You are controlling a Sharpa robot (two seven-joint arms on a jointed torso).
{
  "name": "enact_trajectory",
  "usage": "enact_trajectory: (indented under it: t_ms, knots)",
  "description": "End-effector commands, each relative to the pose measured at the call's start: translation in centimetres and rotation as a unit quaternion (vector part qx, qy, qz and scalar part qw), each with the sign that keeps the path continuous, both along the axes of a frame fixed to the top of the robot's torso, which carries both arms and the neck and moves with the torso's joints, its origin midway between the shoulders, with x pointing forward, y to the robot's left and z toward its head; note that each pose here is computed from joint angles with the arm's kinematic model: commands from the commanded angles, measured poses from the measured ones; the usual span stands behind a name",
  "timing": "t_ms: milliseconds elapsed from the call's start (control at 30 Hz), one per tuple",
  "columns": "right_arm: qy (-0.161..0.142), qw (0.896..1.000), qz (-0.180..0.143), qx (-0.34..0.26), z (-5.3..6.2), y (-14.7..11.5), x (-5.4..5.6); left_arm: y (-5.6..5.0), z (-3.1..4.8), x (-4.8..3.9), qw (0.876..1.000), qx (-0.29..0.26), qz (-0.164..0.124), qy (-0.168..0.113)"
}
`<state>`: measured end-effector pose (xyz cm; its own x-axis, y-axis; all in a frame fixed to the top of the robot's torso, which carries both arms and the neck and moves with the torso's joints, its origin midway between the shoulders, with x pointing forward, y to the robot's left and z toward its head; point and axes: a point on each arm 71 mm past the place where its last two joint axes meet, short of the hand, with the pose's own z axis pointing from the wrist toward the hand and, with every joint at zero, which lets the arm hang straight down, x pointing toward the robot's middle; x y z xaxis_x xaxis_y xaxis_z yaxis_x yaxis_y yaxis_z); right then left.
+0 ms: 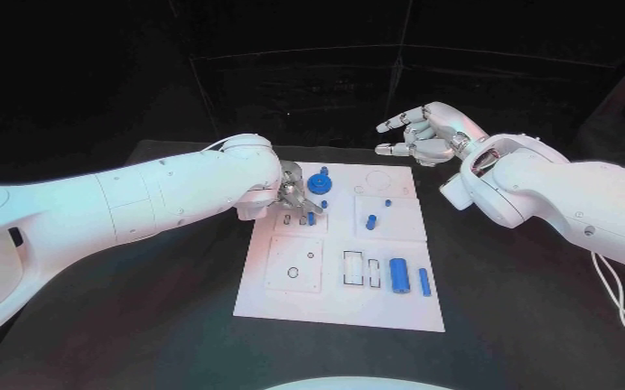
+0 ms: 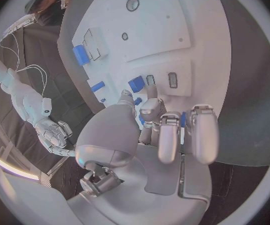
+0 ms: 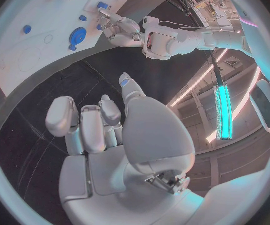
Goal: Assemble the parts on the task board
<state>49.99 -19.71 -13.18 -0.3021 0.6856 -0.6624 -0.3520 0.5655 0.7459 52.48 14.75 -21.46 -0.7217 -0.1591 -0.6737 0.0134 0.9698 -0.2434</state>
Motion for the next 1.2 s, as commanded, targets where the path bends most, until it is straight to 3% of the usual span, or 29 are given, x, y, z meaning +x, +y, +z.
enact_trajectory:
  t_ms: [33,400,1200]
  knots:
    - [0.002,1.000,0.004,0.001,0.1,0.2,0.0,-0.1,0.00,-0.03,1.000,0.013,-0.006,0.005]
    - [0.004,1.000,0.006,0.000,0.0,0.4,0.2,-1.0,0.06,-0.17,1.000,0.006,-0.016,0.003]
    - [0.008,1.000,0.009,-0.003,-0.1,0.7,0.5,-1.3,-0.08,-0.33,0.999,0.012,-0.025,0.016]
